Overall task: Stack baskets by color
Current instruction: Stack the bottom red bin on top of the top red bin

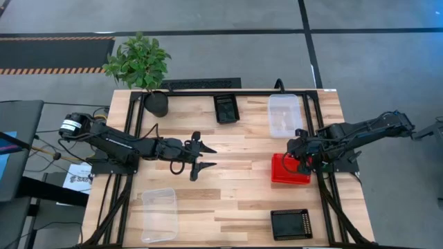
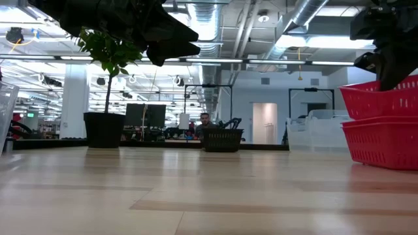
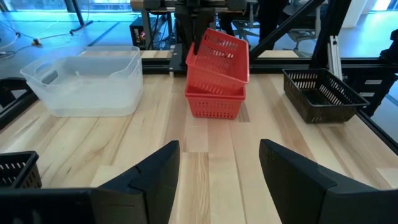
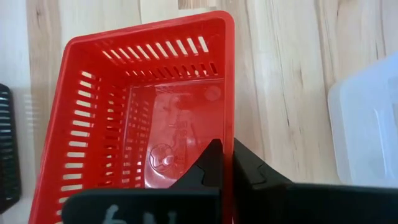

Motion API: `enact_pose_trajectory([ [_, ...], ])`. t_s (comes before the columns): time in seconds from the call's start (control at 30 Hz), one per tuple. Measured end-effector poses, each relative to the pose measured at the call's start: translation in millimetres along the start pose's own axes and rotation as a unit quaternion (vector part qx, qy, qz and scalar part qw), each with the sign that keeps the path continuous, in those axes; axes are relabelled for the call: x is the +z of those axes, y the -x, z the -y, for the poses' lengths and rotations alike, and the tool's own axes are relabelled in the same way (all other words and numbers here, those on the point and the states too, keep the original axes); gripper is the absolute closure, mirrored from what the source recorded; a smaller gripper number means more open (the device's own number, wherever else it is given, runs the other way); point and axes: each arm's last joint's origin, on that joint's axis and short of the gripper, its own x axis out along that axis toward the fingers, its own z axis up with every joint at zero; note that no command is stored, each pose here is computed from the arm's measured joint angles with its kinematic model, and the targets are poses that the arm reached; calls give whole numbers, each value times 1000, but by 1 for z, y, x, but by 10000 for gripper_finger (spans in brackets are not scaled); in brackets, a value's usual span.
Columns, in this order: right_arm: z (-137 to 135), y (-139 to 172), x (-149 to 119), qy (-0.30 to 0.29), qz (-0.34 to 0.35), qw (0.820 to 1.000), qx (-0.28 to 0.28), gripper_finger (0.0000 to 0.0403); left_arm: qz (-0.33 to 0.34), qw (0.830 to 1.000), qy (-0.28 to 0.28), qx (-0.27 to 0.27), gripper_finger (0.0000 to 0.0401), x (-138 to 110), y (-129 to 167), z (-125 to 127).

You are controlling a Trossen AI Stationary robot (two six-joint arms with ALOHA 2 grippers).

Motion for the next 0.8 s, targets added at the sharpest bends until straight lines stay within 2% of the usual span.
enact_pose_trajectory([
  [0.8,0,0,0,-27,0,1000,0,240,-3,1000,0,0,192,-1,0,0],
])
